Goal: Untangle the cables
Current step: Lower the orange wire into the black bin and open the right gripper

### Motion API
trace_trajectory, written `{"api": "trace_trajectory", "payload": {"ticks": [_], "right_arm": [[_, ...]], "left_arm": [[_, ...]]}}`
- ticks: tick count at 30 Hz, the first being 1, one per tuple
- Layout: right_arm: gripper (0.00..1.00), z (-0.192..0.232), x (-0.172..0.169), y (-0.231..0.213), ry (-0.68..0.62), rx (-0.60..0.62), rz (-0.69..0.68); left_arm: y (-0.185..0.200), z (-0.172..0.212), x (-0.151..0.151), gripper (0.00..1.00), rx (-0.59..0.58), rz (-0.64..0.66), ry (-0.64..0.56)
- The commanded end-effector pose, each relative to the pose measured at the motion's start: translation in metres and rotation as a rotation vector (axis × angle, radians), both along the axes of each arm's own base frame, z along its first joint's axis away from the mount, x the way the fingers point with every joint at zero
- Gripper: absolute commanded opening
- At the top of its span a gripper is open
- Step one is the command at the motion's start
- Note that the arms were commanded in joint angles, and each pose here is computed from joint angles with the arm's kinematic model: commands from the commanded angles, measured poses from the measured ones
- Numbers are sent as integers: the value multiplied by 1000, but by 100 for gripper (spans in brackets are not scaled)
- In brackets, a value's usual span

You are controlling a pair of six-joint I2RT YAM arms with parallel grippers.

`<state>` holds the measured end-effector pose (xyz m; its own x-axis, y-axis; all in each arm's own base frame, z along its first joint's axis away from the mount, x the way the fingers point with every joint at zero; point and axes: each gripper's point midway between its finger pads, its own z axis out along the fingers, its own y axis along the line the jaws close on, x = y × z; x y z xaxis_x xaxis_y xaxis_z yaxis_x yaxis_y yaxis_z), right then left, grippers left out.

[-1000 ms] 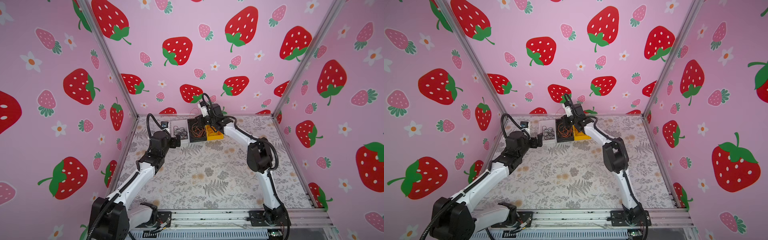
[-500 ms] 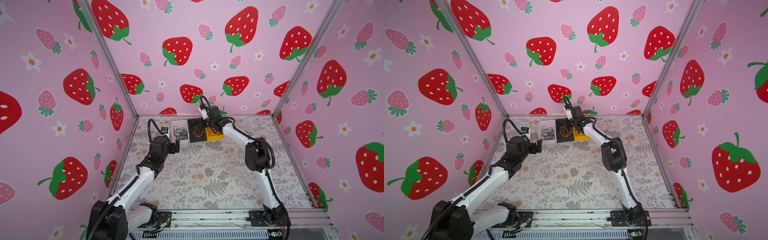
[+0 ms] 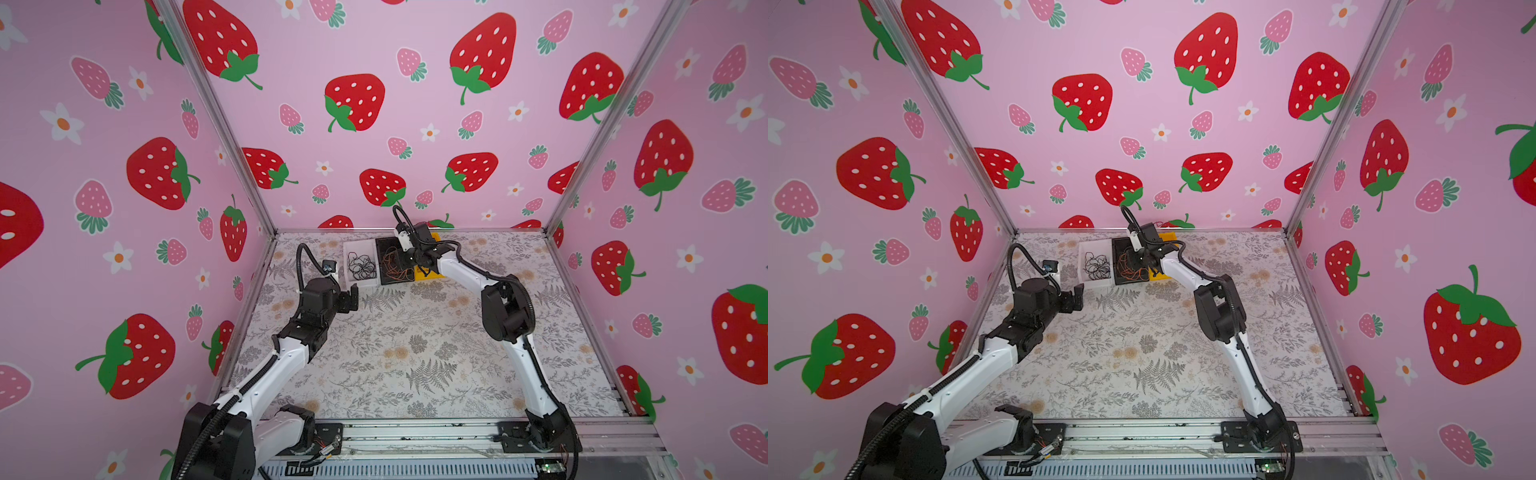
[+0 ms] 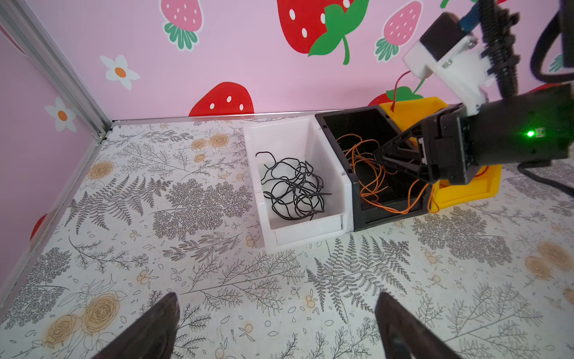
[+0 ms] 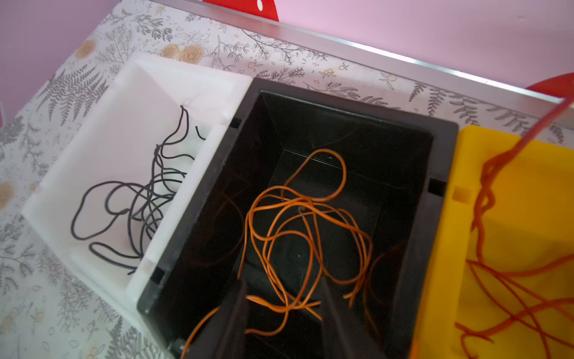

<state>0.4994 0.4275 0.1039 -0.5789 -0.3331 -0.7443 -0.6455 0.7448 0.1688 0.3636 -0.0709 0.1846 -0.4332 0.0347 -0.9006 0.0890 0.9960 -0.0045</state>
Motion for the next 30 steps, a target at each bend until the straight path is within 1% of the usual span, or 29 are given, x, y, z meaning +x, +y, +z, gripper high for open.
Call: {"api": "trace_trajectory", "payload": {"ticks": [1,2,3,4,8,12,15,18,23,28,30], "right_arm": [[51,48,1,1,-78,22,2],[51,55,1,1,-89,30,2],[57,60,1,2,-97,39,5],[59,65,0,3,-105,46,13],[65,88,-5,4,-119,72,38],[68,99,-19,0,-101,68,73],[68,98,-28,-10,-71,31,70],[63,85,-40,-22,-15,-9,50],[47,55,-60,-38,81,-41,14],[44,31,-77,-43,146,-48,24],[40,23,-78,-42,157,-49,30]], "left_arm": [[2,7,4,99,-23,13,-31],[2,7,4,99,-25,13,-30],[2,6,4,99,-24,14,-29],[2,6,4,99,-23,13,-28],[2,5,3,99,-20,12,-25],[1,1,3,99,-20,10,-15],[1,0,5,99,-30,12,-5],[5,-2,6,99,-39,26,10],[9,1,7,99,-38,39,11],[12,2,6,99,-30,41,16],[11,1,5,99,-32,31,20]]}}
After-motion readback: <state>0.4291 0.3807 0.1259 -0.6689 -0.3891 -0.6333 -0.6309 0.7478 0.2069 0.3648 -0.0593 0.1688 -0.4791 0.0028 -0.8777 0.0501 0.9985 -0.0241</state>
